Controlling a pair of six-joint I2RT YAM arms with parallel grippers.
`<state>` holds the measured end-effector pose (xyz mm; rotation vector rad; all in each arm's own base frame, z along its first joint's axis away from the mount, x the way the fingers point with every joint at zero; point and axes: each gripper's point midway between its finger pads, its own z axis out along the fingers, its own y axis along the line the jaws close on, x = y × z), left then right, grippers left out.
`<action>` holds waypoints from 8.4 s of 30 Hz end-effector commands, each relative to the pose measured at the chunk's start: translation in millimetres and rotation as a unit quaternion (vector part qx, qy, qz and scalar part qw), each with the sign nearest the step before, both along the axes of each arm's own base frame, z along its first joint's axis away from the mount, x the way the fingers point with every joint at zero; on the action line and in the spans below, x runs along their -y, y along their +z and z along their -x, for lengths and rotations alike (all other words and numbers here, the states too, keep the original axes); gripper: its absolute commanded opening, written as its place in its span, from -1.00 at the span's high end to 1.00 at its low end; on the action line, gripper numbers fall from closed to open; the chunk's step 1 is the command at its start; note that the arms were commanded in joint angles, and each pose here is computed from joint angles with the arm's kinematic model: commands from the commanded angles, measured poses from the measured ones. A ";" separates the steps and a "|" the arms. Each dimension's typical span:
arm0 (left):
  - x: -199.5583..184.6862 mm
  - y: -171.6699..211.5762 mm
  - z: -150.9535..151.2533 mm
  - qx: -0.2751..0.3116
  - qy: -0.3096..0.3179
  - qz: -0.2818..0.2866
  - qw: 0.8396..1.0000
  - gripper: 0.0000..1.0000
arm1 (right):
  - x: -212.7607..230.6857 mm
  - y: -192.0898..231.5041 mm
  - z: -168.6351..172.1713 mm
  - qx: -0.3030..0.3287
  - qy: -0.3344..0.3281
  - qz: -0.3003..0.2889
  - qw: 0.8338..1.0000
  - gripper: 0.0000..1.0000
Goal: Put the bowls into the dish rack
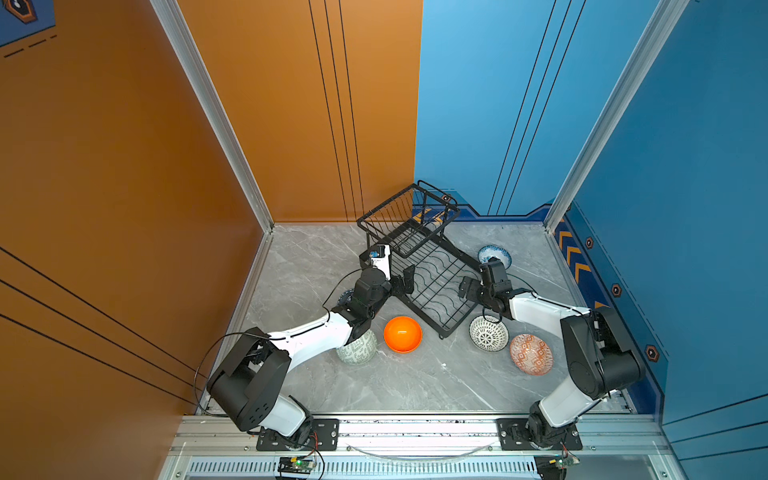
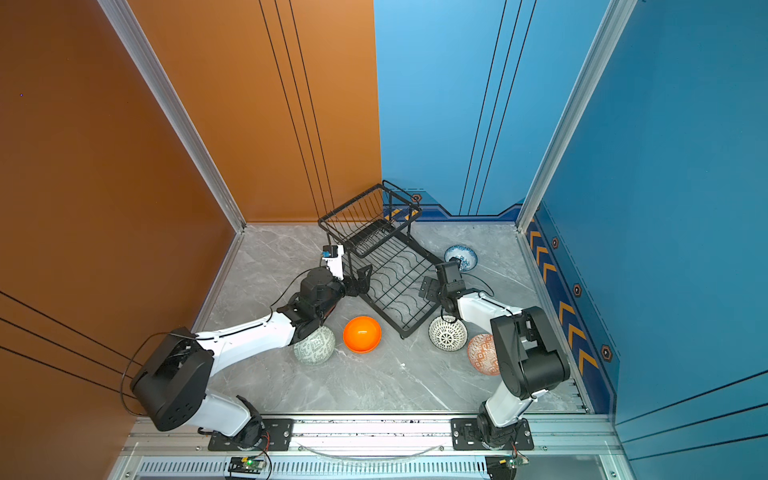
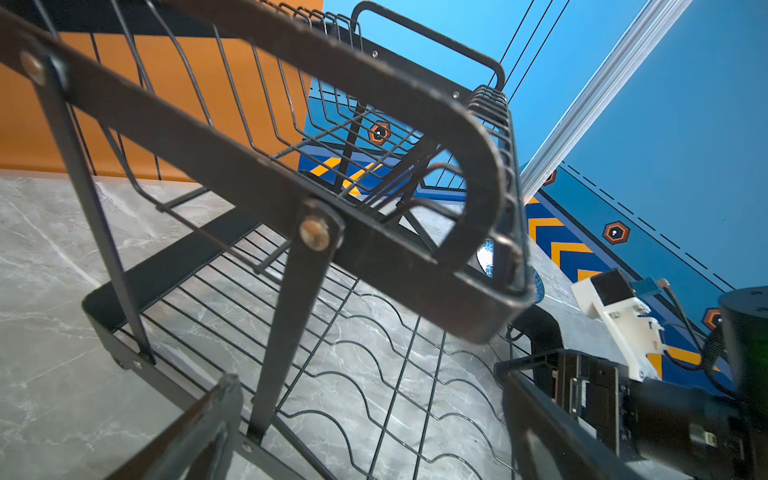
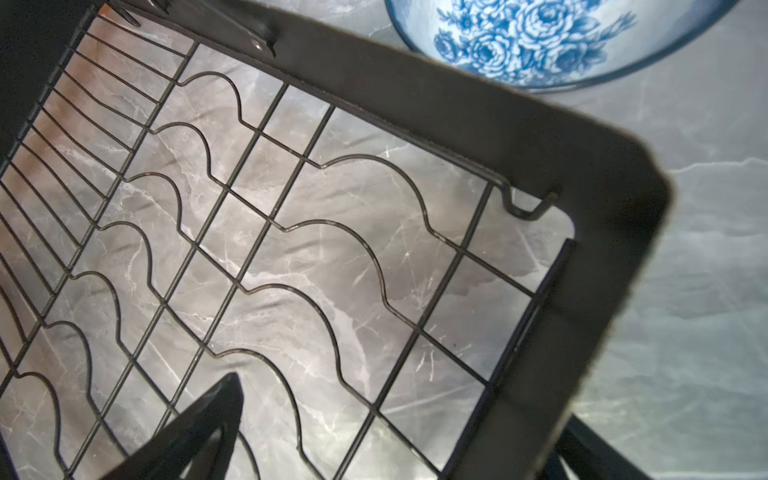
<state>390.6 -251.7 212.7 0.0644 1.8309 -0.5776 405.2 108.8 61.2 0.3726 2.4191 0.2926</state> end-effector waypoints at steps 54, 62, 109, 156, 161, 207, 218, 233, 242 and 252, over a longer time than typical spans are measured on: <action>160.4 -0.2 20.9 -0.103 -0.202 -0.003 0.974 -0.96 | 134.1 19.1 -92.1 -0.087 -0.115 -0.063 0.988 -0.45; 161.0 -6.5 19.8 -0.112 -0.208 -0.019 0.972 -0.96 | 139.9 2.3 -103.4 -0.102 -0.116 -0.046 0.987 -0.17; 158.4 -13.2 16.1 -0.129 -0.199 -0.021 0.971 -0.96 | 149.5 24.7 -106.6 -0.069 -0.120 -0.026 0.990 0.80; 140.5 7.5 28.6 -0.129 -0.187 -0.032 0.973 -0.96 | 166.0 41.4 -93.3 -0.044 -0.161 0.015 0.986 1.00; 136.9 18.8 33.0 -0.122 -0.186 -0.025 0.975 -0.96 | 175.6 72.9 -89.5 -0.015 -0.170 0.056 0.984 1.00; -34.7 8.9 27.1 -0.185 -0.062 0.192 0.962 -0.96 | -52.1 139.1 -86.4 0.135 0.122 0.567 0.804 1.00; -33.9 -2.9 19.2 -0.196 -0.061 0.201 0.958 -0.96 | -74.6 125.2 -108.5 0.141 0.139 0.609 0.768 1.00; -44.8 -6.4 12.0 -0.201 -0.046 0.210 0.956 -0.96 | -81.9 105.1 -107.9 0.173 0.157 0.586 0.776 1.00; -45.5 -14.2 10.8 -0.207 -0.042 0.205 0.956 -0.96 | -79.7 94.9 -111.2 0.213 0.164 0.580 0.769 1.00; -47.0 -16.9 10.2 -0.206 -0.039 0.200 0.957 -0.96 | -79.2 73.7 -114.2 0.225 0.160 0.601 0.750 1.00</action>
